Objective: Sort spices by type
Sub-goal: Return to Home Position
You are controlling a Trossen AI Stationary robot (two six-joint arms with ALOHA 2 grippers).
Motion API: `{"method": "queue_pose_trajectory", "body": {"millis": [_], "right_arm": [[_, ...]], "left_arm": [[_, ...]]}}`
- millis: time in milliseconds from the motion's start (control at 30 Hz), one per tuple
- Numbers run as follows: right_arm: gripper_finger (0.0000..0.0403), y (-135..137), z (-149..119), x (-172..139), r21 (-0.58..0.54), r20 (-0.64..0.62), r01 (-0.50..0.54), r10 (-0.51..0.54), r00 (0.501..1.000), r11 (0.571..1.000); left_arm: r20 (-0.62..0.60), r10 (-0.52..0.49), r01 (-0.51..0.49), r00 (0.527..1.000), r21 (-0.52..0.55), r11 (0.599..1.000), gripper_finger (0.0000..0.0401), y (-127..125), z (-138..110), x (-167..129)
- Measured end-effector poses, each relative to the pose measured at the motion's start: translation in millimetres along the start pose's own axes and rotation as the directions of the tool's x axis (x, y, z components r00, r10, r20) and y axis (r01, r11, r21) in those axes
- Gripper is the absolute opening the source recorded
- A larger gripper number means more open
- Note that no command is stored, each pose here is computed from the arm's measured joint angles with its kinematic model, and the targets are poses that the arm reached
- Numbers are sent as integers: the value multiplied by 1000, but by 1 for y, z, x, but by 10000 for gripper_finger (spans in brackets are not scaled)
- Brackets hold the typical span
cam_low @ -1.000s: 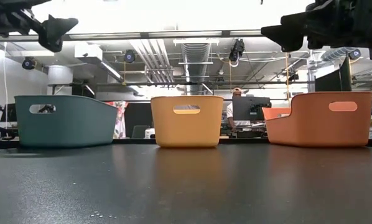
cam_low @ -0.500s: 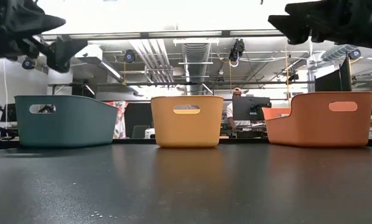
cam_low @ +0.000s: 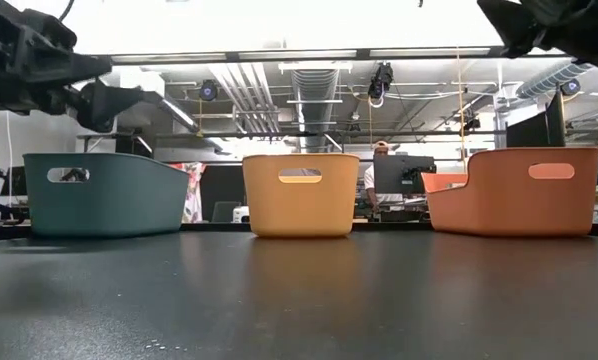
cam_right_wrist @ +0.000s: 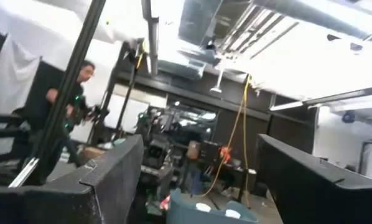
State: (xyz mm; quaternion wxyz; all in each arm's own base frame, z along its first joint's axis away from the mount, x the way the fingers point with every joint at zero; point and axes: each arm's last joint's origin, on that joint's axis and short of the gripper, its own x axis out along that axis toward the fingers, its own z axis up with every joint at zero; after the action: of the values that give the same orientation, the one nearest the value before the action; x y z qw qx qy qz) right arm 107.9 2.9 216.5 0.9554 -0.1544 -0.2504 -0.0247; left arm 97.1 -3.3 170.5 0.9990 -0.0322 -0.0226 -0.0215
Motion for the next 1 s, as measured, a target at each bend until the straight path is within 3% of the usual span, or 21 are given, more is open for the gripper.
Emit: {"method": "queue_pose_trajectory", "body": {"millis": [400, 500, 700, 800, 933, 1000], "right_arm": [[313, -1, 4, -16, 13, -33, 1, 0, 999, 1000], [320, -2, 6, -21, 13, -27, 4, -4, 1000, 1000], [333, -6, 4, -21, 17, -102, 146, -143, 984, 989], [338, -3, -1, -22, 4, -143, 86, -84, 986, 996], [341, 5, -12, -24, 5, -193, -104, 103, 976, 995], [340, 6, -13, -24, 0, -203, -123, 121, 972, 992]], "left_arm": [[-26, 19, -19, 999, 14, 1000, 304, 1, -2, 0], [-28, 19, -20, 999, -33, 999, 304, 1, -3, 0], [-31, 23, -24, 999, -41, 999, 304, 1, 0, 0], [-29, 22, -24, 999, -42, 999, 304, 0, 3, 0], [-27, 22, -24, 999, -42, 999, 304, 0, 3, 0], [-27, 22, -23, 999, -42, 999, 304, 0, 3, 0]]}}
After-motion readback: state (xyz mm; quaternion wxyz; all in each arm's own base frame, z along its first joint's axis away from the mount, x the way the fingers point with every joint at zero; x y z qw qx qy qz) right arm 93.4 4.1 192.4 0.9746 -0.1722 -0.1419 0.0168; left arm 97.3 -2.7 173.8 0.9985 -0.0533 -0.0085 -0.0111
